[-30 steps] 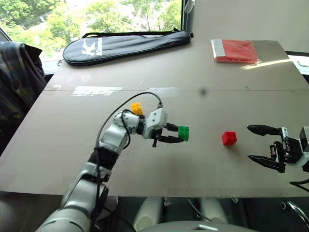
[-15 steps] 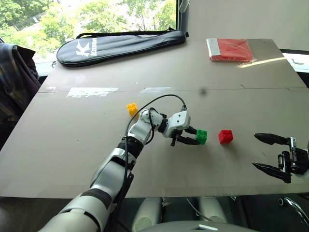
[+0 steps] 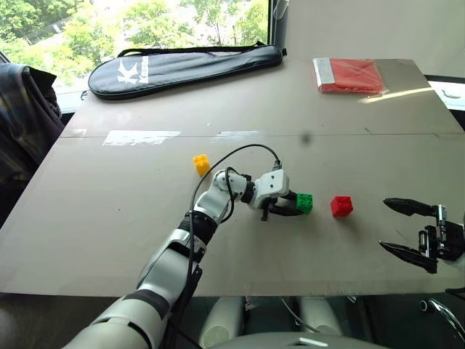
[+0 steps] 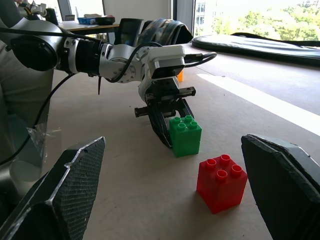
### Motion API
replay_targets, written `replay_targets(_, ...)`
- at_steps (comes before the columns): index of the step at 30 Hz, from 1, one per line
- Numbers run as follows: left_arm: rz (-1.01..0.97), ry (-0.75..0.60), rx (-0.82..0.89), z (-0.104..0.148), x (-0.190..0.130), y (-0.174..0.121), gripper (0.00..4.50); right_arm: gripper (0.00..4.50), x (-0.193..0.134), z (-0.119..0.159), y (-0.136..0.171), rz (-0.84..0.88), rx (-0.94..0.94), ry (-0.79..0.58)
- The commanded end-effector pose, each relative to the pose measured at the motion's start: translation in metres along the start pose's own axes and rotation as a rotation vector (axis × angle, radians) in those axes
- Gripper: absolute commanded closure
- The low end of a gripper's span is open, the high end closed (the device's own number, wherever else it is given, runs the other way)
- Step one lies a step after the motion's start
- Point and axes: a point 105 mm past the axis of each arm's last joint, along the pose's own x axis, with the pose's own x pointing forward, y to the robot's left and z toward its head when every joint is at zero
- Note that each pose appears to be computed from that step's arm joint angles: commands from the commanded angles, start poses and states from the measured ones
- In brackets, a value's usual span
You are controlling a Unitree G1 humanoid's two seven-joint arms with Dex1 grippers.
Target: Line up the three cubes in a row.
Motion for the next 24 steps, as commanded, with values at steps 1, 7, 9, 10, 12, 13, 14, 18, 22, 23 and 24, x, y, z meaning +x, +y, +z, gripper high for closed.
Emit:
replay_targets(1,-0.01,0.016,0.001,-0.0018,0.0028,-0.0041,3.23,0.0,-0.0021,0.0045,-0.0015,-0.005,-0.038,-0.01)
replay_targets(7,-0.014,0.022,-0.01,-0.0041,0.002,-0.0064,3.23,0.0,-0.0039,0.0014,-0.0021,-0.006,-0.038,-0.011)
replay_targets(9,-0.015,0.022,-0.01,-0.0039,0.0018,-0.0066,3.23,0.0,-0.0048,0.0006,-0.0023,-0.007,-0.039,-0.011)
replay_targets(10,-0.015,0.021,-0.011,-0.0037,0.0016,-0.0066,3.23,0.0,-0.0054,0.0001,-0.0024,-0.008,-0.039,-0.011)
replay_targets(12,-0.015,0.02,-0.013,-0.0035,0.0013,-0.0066,2.22,0.0,-0.0064,-0.0007,-0.0025,-0.009,-0.038,-0.01)
replay_targets(13,-0.014,0.021,-0.012,-0.0035,0.0012,-0.0066,2.01,0.0,-0.0068,-0.001,-0.0026,-0.01,-0.038,-0.01)
replay_targets(14,-0.014,0.021,-0.013,-0.0037,0.0011,-0.0068,1.55,0.0,-0.0073,-0.0014,-0.0025,-0.01,-0.037,-0.009)
replay_targets(18,-0.019,0.02,-0.015,-0.0044,0.0009,-0.0088,0.07,0.0,-0.0091,-0.0028,-0.0029,-0.015,-0.037,-0.008)
replay_targets(22,-0.004,0.02,-0.004,-0.0036,0.0004,-0.0067,0.07,0.0,-0.0096,-0.0035,-0.0033,-0.016,-0.039,-0.008)
replay_targets(23,0.002,0.015,0.005,-0.0023,0.0001,-0.0052,0.07,0.0,-0.0093,-0.0035,-0.0039,-0.016,-0.039,-0.008)
replay_targets(24,0.006,0.008,0.013,-0.0009,-0.0004,-0.0041,0.07,0.0,-0.0086,-0.0034,-0.0043,-0.015,-0.04,-0.009)
